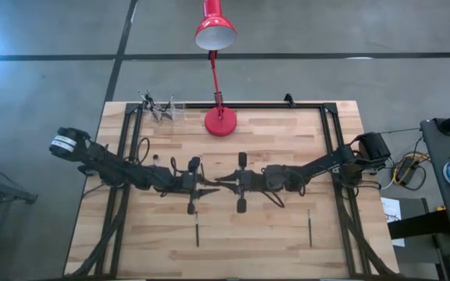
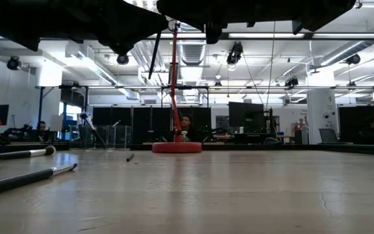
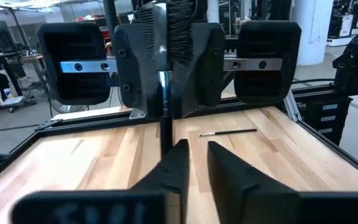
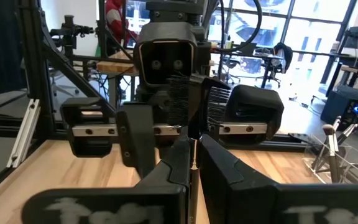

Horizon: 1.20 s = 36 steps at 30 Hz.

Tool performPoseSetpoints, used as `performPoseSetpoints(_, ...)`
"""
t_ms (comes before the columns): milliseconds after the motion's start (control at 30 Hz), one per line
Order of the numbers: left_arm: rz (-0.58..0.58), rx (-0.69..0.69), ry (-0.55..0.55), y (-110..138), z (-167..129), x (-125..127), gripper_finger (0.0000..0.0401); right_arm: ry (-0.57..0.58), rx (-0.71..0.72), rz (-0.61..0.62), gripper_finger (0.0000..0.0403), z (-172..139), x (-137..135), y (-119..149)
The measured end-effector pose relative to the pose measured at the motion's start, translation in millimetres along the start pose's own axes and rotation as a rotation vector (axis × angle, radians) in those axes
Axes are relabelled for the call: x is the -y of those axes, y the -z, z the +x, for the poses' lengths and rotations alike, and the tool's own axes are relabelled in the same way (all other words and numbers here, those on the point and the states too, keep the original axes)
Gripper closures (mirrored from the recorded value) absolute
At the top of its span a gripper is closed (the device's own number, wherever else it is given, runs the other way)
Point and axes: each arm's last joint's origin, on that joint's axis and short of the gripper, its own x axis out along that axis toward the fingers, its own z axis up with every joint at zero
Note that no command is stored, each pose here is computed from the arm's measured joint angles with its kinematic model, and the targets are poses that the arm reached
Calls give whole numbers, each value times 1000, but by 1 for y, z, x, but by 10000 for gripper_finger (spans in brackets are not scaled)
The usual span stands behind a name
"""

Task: Pick & Place Makeup Supplies
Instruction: Put the makeup brush into the transparent organizer

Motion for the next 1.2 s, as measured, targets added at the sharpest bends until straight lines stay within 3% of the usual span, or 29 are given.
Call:
performPoseSetpoints(200, -8, -40, -1, 0, -3, 2, 375, -10, 1, -2, 390, 0, -2, 0)
performPoseSetpoints(467, -33, -69, -73, -13, -18, 3, 329, -17, 4, -18, 390, -1, -4, -1)
performPoseSetpoints(700, -46, -82, -80, -11, -17, 1, 298, -28, 5, -18, 390, -1, -4, -1)
performPoseSetpoints(1200, -41, -29, -24, -12, -14, 2, 291, -68, 14, -16, 390, 0, -6, -3)
